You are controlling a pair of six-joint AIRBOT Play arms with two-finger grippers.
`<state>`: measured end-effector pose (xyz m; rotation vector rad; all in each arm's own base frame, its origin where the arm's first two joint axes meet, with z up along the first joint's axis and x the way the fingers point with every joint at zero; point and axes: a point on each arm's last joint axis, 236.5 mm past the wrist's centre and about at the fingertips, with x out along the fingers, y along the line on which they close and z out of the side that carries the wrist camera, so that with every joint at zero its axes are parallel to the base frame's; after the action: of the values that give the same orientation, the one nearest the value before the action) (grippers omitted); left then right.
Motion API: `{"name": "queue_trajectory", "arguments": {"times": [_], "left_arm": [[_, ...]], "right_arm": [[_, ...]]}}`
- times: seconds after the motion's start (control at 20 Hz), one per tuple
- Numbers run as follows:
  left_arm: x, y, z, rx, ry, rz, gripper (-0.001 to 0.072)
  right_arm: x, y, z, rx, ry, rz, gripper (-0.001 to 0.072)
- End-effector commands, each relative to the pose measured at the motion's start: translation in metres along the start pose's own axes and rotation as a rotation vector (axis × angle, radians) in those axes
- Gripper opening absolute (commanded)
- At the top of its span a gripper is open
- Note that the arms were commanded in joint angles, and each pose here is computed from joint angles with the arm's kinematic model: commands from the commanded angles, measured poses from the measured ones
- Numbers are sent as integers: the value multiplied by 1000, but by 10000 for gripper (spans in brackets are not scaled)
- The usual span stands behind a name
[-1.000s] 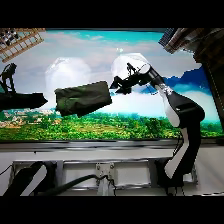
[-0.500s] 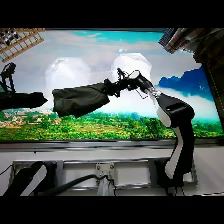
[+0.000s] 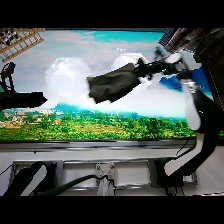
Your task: Fold the clothes and pants, and hang the long-sleeved shirts on hangers.
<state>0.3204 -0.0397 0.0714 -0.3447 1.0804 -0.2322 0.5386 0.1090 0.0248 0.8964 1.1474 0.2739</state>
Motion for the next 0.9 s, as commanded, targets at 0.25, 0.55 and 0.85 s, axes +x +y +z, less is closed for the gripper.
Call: {"name": "queue_trajectory", "arguments": {"times": [0.25,0.55,0.85], "left_arm": [[0,0,0,0,0,0,20],[0,0,0,0,0,0,20],[0,0,0,0,0,0,20]], "right_arm": [[-227,-85,110,283,-508,-58,23],[-326,-174,69,558,-791,-421,22],[-340,-270,-55,864,-863,-566,23]]}}
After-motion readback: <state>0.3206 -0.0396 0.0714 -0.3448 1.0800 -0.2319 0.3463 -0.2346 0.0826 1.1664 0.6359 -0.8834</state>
